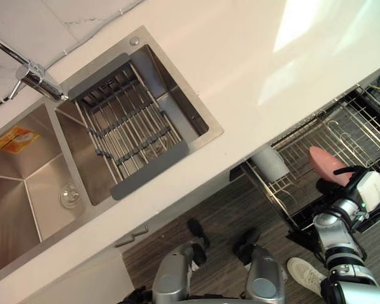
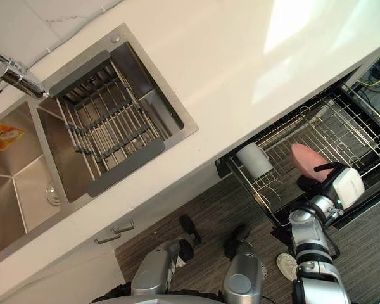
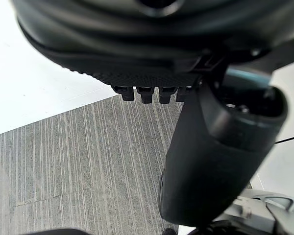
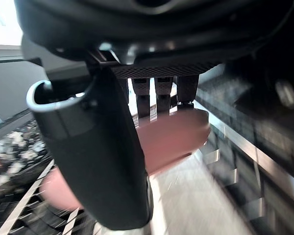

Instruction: Walk over to the sink, pick up the cup, carry it to the dishwasher, place the cup inside the dishwasher, then close the dishwasher door

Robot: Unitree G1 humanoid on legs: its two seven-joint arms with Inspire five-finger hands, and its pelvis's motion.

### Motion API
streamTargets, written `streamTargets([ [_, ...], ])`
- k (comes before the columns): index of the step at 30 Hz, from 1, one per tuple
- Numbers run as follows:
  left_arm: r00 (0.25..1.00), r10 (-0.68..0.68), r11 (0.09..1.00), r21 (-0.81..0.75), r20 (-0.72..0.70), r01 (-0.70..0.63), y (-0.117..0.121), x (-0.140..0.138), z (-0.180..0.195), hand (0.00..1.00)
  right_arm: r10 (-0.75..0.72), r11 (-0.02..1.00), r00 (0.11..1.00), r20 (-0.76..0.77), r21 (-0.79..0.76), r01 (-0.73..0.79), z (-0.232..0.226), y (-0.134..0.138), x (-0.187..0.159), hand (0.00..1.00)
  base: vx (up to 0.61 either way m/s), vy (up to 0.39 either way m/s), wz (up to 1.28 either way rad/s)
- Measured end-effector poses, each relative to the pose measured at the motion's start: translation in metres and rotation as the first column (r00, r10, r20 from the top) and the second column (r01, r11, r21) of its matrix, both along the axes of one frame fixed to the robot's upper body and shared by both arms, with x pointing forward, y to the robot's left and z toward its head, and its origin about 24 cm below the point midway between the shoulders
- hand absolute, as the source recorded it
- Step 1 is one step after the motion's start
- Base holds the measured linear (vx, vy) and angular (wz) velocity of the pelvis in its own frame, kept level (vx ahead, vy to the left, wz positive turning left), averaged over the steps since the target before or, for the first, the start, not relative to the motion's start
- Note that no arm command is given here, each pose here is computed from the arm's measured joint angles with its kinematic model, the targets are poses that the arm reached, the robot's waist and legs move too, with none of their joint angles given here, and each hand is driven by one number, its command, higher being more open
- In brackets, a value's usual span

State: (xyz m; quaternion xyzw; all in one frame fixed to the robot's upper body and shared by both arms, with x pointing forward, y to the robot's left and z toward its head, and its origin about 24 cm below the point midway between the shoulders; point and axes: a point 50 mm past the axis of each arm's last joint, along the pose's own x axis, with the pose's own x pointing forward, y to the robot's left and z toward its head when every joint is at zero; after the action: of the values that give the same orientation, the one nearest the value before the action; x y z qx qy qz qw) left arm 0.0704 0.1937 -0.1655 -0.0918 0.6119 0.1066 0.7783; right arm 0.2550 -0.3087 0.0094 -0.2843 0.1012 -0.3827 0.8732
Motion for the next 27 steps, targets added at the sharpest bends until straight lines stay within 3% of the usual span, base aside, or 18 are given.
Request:
streamTargets([
  [4,0.999,0.029,1.0,0.0,-0.015,-0.029,0.004,-0.002,0.0,1.0,0.099,0.958,0.979,0.176,0.248,-0.142,-0.001,0.024,-0.006,1.0,-0.01,0.02,-0.19],
  [10,0.994,0.088,0.996,0.007,-0.068,-0.088,0.011,-0.016,-0.002,1.0,-0.088,0.936,0.888,0.45,0.343,-0.081,0.021,0.005,-0.039,1.0,0.02,0.024,-0.16],
  [14,0.99,0.094,0.996,0.019,-0.104,-0.093,0.014,-0.024,-0.003,1.0,-0.347,0.918,0.7,0.624,0.378,0.118,0.038,-0.031,-0.085,1.0,0.03,0.043,-0.3],
  [16,0.987,0.111,0.994,0.021,-0.117,-0.109,0.015,-0.03,-0.003,1.0,-0.515,0.852,0.537,0.669,0.471,0.229,0.033,-0.051,-0.12,1.0,0.03,0.031,-0.25],
  [17,0.985,0.12,0.993,0.021,-0.122,-0.118,0.015,-0.032,-0.004,1.0,-0.563,0.823,0.481,0.672,0.51,0.252,0.029,-0.056,-0.131,1.0,0.04,0.026,-0.25],
  [18,0.983,0.129,0.992,0.016,-0.134,-0.128,0.014,-0.036,-0.004,1.0,-0.681,0.732,0.328,0.655,0.622,0.277,0.014,-0.066,-0.158,1.0,0.03,0.02,-0.19],
  [19,0.981,0.134,0.991,0.014,-0.14,-0.133,0.013,-0.037,-0.005,1.0,-0.726,0.687,0.26,0.636,0.676,0.266,0.006,-0.068,-0.167,1.0,0.02,0.026,-0.21],
  [21,0.975,0.151,0.988,0.018,-0.16,-0.15,0.011,-0.043,-0.005,1.0,-0.877,0.477,0.039,0.478,0.859,0.187,-0.037,-0.063,-0.2,1.0,0.0,0.018,-0.16],
  [23,0.971,0.158,0.987,0.021,-0.181,-0.157,0.009,-0.047,-0.006,1.0,-0.938,0.34,-0.012,0.347,0.927,0.159,-0.069,-0.04,-0.215,1.0,-0.01,-0.002,-0.06],
  [25,0.966,0.164,0.986,0.02,-0.199,-0.163,0.005,-0.05,-0.007,1.0,-0.969,0.243,0.002,0.246,0.958,0.149,-0.09,-0.011,-0.219,1.0,-0.02,0.002,-0.04],
  [27,0.963,0.165,0.986,0.012,-0.213,-0.166,-0.003,-0.052,-0.009,1.0,-0.973,0.19,0.154,0.173,0.976,0.102,-0.103,0.008,-0.2,1.0,-0.03,0.034,-0.01],
])
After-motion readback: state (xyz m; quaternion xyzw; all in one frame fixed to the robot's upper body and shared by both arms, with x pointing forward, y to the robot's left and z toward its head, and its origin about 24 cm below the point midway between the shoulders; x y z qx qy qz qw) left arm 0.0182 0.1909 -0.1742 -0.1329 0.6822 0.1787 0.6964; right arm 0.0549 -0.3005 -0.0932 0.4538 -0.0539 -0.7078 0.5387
